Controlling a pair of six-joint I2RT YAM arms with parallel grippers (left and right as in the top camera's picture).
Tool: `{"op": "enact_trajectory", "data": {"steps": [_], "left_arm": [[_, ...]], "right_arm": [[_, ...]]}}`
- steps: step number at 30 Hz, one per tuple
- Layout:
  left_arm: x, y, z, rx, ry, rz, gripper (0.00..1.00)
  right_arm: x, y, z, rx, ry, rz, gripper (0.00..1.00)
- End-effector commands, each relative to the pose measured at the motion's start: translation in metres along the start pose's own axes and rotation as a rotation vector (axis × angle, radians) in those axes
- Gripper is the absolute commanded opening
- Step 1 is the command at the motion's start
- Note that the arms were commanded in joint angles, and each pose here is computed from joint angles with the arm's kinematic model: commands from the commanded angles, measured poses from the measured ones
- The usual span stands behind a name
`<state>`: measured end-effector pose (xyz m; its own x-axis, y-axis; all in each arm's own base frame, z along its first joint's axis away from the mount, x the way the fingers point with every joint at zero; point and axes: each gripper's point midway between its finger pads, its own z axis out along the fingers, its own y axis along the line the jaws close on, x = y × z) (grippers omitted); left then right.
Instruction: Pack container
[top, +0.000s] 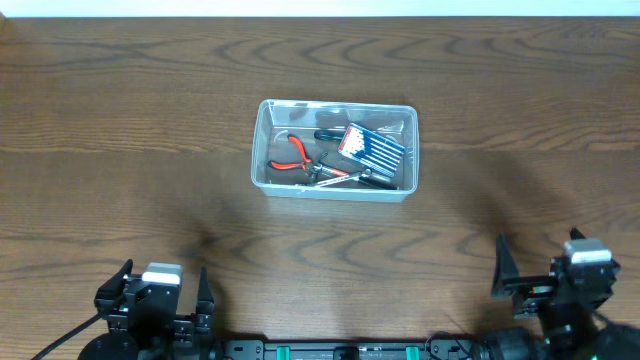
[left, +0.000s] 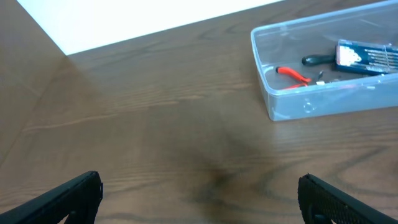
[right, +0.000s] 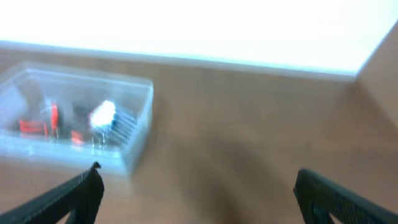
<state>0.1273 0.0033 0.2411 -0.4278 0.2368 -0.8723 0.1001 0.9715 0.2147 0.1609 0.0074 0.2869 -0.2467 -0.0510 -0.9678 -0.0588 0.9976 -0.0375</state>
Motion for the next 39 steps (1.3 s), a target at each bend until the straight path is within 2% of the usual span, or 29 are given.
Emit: {"op": "enact_trajectory", "data": {"steps": [1, 6, 11, 14, 19, 39], "left_arm": [[0.002, -0.001, 0.002, 0.002, 0.005, -0.006, 0.98], [0.002, -0.001, 0.002, 0.002, 0.005, -0.006, 0.98], [0.002, -0.001, 0.002, 0.002, 0.005, -0.006, 0.98], [0.002, -0.001, 0.002, 0.002, 0.005, -0.006, 0.98], [0.002, -0.001, 0.002, 0.002, 0.005, -0.006, 0.98], [0.002, -0.001, 0.002, 0.002, 0.005, -0.006, 0.98]], "right_arm": [[0.032, 0.007, 0.024, -0.027, -0.024, -0.002, 0.99], [0.036, 0.012, 0.067, -0.032, -0.205, -0.005, 0.99], [0.041, 0.013, 0.088, -0.005, -0.325, -0.151, 0.99], [0.063, 0.013, 0.1, 0.009, -0.29, -0.206, 0.99], [0.106, 0.015, 0.115, -0.011, -0.173, -0.189, 0.99], [0.104, 0.014, 0.115, -0.007, -0.181, -0.17, 0.99]]}}
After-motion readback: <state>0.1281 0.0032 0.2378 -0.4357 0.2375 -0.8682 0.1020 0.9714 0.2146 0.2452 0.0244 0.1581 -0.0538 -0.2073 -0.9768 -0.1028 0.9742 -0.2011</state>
